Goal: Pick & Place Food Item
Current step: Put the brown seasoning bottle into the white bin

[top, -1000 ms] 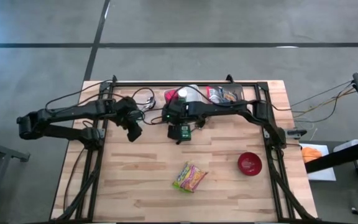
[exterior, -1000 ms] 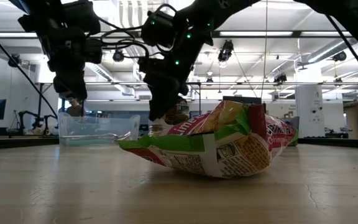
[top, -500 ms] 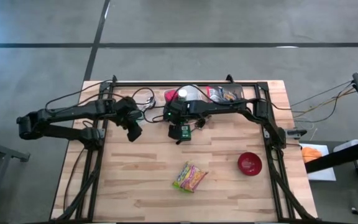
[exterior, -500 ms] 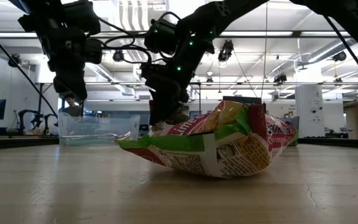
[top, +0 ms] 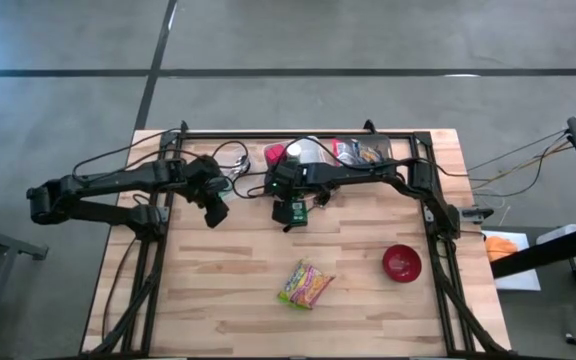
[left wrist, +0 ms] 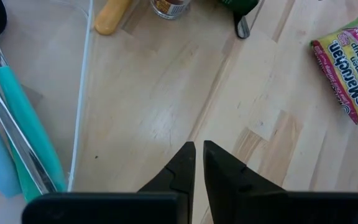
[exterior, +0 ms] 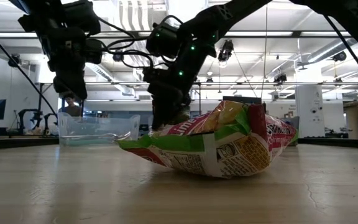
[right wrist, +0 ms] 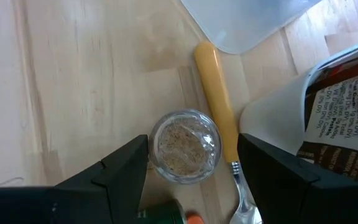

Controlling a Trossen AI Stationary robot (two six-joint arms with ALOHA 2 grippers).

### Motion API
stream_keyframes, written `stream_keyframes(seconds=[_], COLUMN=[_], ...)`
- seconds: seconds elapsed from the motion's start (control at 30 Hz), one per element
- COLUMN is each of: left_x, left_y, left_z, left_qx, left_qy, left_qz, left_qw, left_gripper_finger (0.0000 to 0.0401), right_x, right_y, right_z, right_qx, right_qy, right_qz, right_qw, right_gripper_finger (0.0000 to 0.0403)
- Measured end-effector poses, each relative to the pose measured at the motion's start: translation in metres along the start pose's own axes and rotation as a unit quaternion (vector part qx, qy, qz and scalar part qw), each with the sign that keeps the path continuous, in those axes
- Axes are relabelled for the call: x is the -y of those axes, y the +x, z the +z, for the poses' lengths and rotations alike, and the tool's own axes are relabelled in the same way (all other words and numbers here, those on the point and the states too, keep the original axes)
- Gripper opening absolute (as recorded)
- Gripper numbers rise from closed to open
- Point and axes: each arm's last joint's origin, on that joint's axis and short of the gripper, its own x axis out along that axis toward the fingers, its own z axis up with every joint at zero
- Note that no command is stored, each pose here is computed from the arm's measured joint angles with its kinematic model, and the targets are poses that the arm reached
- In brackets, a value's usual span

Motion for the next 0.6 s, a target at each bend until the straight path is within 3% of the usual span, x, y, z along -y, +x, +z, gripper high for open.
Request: stream_keyframes(seconds=[0.27,0.6], left_x=[0.0,0.0], left_y=[0.0,0.0], left_z=[0.0,0.0], left_qx=[0.0,0.0], left_qy=[-0.002,-0.002], left_qz=[0.0,0.0], left_qw=[1.0,1.0], left_gripper_finger=[0.0035,0.0035], right_x=[-0.0001,-0.0012], right_y=[0.0011,0.0008], right_z=[-0.0018,-0.0013], right_qx=[-0.003,-0.001], right_qy=[0.001,0.001], right_qz=[-0.001,0.004], right_qw=[1.0,1.0], right_gripper_finger=[0.0234,0.0134])
